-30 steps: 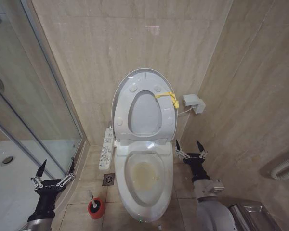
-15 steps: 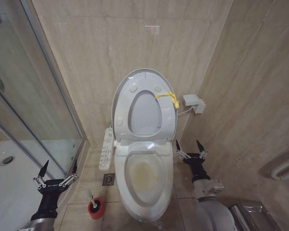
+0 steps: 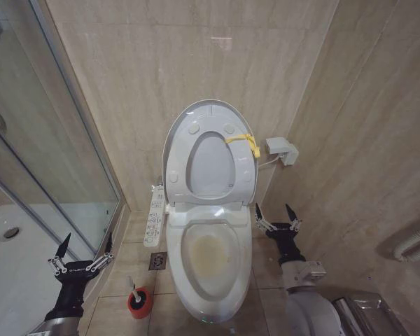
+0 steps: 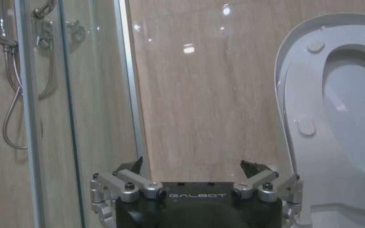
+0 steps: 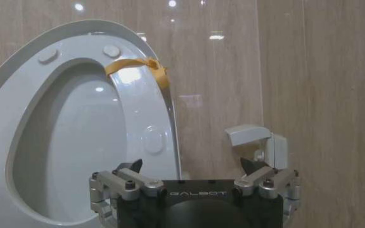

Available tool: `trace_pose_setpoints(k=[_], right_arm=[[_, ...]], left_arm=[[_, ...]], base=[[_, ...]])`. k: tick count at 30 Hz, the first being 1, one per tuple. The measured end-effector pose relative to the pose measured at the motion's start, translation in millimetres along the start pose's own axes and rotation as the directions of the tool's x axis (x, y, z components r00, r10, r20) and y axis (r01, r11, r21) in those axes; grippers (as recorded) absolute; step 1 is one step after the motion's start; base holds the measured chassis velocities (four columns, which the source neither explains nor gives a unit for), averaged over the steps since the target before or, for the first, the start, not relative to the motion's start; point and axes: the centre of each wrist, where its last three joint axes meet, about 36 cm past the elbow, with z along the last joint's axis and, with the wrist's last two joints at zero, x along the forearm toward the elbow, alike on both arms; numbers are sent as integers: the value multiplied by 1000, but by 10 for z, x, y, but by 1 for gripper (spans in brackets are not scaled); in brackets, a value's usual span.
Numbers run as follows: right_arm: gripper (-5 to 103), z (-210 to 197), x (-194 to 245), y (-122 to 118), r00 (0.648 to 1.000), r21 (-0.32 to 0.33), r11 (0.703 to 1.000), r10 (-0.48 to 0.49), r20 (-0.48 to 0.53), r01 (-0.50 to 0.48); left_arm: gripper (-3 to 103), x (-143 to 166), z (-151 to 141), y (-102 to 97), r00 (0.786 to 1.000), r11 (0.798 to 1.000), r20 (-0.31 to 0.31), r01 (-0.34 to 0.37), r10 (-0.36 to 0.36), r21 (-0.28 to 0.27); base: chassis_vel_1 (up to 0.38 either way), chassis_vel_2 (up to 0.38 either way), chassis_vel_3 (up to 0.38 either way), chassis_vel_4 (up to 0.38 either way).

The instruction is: Open the toilet lid, clean the toilet bowl with a toilet brush, close the toilet lid, and flush.

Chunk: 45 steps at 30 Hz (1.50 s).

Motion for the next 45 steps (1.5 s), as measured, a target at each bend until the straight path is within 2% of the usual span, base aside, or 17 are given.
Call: trace_pose_setpoints(k=[34,45], right_arm=[[100,-2,9,-4,1000,1,1000,1,-2,-1],[100,-318,733,-273,977,60,998,28,-212,-16]], left_arm=[[100,0,0,0,1000,1000,0,1,-1,0],[100,0,0,1,1000,1000,0,1,-1,0]], base=[[0,0,0,0],[0,0,0,0]])
